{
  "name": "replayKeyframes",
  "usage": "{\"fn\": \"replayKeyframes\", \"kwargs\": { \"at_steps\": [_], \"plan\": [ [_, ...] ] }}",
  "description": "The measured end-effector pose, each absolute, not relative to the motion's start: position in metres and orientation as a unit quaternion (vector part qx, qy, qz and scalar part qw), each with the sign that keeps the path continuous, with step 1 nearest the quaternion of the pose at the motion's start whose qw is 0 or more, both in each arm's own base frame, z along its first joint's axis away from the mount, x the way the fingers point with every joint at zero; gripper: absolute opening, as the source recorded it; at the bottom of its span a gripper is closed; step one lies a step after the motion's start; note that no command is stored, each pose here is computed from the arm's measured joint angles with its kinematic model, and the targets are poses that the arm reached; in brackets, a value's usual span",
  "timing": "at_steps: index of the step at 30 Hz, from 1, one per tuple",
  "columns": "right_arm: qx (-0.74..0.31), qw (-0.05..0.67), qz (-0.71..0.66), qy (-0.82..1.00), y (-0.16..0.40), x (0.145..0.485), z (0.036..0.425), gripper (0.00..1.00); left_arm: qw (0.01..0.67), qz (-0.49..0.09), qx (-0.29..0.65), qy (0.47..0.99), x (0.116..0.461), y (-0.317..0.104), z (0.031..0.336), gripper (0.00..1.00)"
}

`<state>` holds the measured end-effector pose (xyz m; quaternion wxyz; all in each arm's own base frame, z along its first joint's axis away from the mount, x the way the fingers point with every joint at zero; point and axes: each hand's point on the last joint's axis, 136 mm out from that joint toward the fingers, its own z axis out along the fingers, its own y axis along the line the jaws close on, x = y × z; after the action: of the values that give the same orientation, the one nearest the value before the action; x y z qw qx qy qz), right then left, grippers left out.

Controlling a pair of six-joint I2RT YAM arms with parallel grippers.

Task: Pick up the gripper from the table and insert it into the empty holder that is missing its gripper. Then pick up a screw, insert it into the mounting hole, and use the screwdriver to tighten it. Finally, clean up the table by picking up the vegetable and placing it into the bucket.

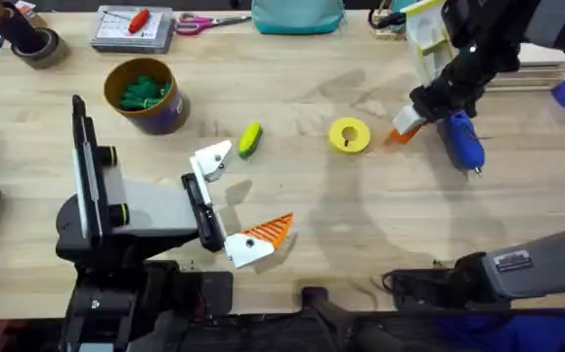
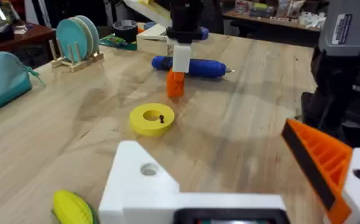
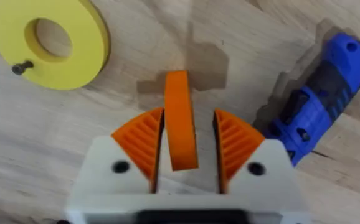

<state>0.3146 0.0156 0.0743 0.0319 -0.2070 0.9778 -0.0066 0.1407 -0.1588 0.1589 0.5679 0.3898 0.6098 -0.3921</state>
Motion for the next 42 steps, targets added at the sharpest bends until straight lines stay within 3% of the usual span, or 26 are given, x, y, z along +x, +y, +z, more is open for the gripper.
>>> {"fn": "replayKeyframes", "kwargs": {
  "at_steps": [1,3,5,25,36,42],
  "plan": [
    [-0.208,0.033,-0.007,0.977,0.016,0.315,0.074,0.399,0.568,-0.392,0.39,0.61,0.141,-0.159,0.159,0.986],
    [-0.208,0.036,-0.007,0.977,0.016,0.317,0.074,0.096,0.568,-0.392,0.39,0.61,0.141,-0.159,0.159,0.986],
    [-0.207,0.038,-0.007,0.978,0.016,0.318,0.075,0.015,0.568,-0.392,0.39,0.61,0.141,-0.159,0.159,0.986],
    [-0.159,0.034,-0.003,0.987,0.016,0.313,0.085,0.012,0.568,-0.392,0.39,0.61,0.141,-0.159,0.159,0.986],
    [-0.128,0.175,0.055,0.975,0.04,0.332,0.196,0.01,0.568,-0.392,0.39,0.61,0.141,-0.159,0.159,0.985],
    [-0.133,0.215,0.136,0.958,0.074,0.321,0.226,0.01,0.568,-0.392,0.39,0.61,0.141,-0.159,0.159,0.985]
  ]
}}
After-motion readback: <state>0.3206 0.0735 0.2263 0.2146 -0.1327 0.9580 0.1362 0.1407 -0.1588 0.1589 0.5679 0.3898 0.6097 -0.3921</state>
